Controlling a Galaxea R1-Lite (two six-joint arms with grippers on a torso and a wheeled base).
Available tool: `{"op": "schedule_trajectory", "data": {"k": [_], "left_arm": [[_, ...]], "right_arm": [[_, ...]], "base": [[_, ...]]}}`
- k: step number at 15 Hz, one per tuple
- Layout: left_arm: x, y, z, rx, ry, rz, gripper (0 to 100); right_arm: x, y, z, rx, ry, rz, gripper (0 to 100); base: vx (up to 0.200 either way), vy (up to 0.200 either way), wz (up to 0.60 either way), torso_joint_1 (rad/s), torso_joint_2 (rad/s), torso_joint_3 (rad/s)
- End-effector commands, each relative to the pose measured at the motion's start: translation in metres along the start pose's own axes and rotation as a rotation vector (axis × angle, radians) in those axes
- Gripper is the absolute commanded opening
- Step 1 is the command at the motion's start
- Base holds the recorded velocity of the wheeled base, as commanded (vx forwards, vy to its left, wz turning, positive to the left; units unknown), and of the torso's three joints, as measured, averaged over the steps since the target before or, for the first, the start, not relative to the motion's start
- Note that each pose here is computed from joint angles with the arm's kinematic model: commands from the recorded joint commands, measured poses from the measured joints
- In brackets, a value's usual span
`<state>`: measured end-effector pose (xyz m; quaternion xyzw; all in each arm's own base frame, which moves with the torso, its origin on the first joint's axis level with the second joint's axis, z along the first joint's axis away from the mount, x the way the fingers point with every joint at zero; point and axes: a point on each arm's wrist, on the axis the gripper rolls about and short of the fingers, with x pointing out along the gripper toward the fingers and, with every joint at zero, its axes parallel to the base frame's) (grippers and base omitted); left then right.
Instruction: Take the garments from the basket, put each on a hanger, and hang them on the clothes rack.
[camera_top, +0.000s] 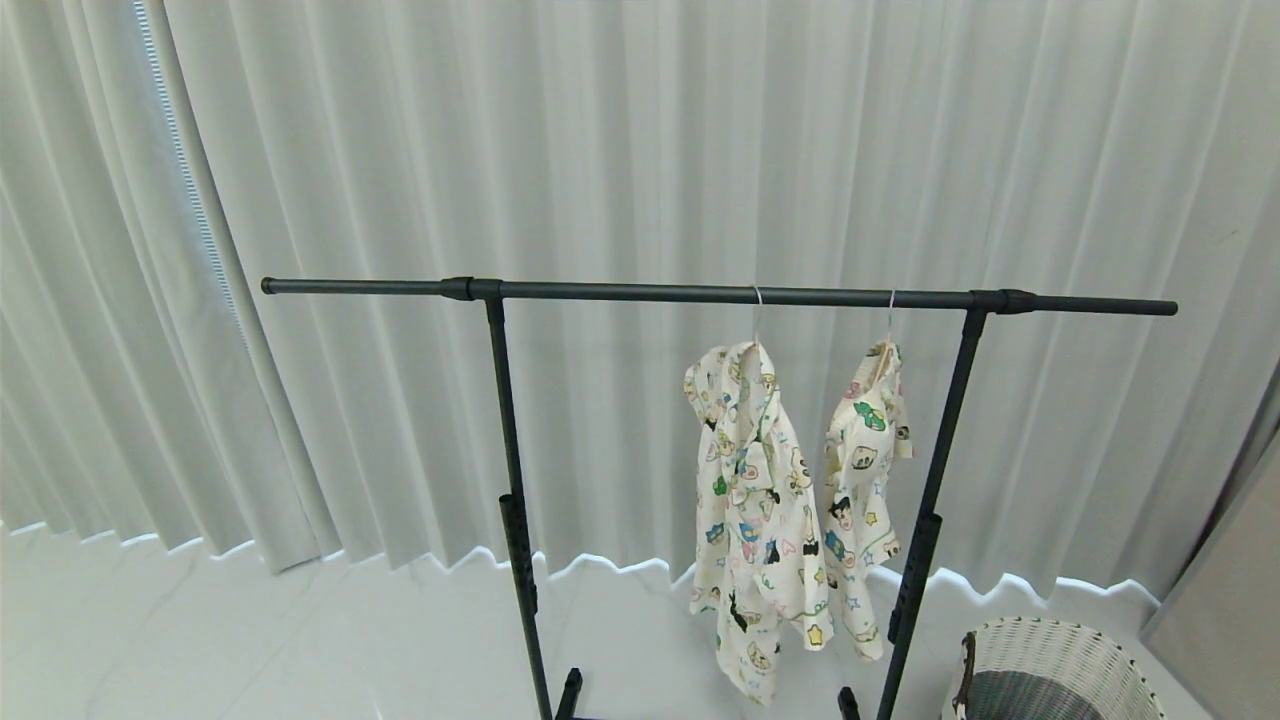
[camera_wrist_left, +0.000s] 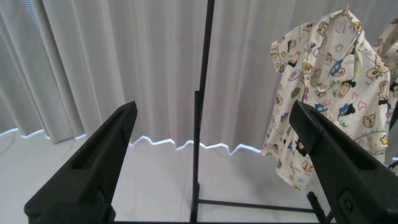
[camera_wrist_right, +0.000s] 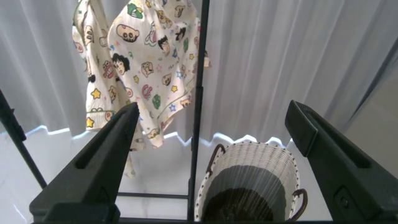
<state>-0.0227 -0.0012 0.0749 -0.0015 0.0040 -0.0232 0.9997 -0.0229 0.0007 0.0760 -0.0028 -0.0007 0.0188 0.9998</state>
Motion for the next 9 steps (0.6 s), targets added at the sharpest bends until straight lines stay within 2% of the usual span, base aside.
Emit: {"op": "schedule_trajectory", "data": {"k": [1, 9], "left_arm": [[0.0000, 0.0000, 0.0000, 0.000, 0.000, 0.000, 100], [-0.0001, 0.0000, 0.0000, 0.000, -0.002, 0.000, 100]], "right_arm": [[0.0000, 0.0000, -0.0001, -0.001, 0.000, 0.001, 100], [-0.0001, 0.0000, 0.0001, -0.014, 0.001, 0.001, 100]], "base": [[0.000, 0.000, 0.00, 0.000, 0.00, 0.000], [0.000, 0.000, 0.00, 0.000, 0.00, 0.000]]}}
